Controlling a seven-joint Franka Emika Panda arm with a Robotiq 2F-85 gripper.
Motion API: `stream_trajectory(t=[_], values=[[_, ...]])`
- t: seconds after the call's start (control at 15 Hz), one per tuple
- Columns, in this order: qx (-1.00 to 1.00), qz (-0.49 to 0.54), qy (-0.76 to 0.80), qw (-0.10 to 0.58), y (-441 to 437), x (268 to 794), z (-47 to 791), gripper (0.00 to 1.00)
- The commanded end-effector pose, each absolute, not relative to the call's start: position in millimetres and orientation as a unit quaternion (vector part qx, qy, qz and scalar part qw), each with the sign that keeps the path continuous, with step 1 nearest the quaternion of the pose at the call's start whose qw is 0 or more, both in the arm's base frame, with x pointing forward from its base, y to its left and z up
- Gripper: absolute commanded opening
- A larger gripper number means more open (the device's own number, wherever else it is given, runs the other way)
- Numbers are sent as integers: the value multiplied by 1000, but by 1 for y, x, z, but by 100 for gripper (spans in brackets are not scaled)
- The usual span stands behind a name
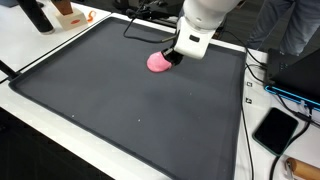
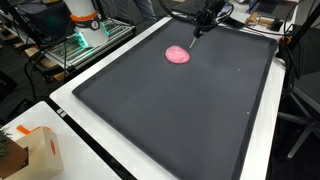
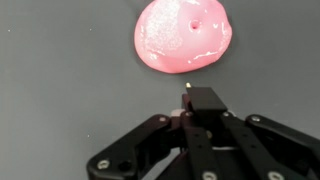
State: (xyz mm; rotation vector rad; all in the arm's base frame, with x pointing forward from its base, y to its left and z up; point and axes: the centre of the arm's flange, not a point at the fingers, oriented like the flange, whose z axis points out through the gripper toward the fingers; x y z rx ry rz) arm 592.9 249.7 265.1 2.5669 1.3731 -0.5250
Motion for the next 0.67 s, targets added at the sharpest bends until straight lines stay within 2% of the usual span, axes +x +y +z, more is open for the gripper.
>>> stream_trajectory(t=[0.0, 0.6], values=[[867, -179, 447, 128, 258, 570, 259, 3], [892, -181, 381, 161, 265, 542, 251, 3]])
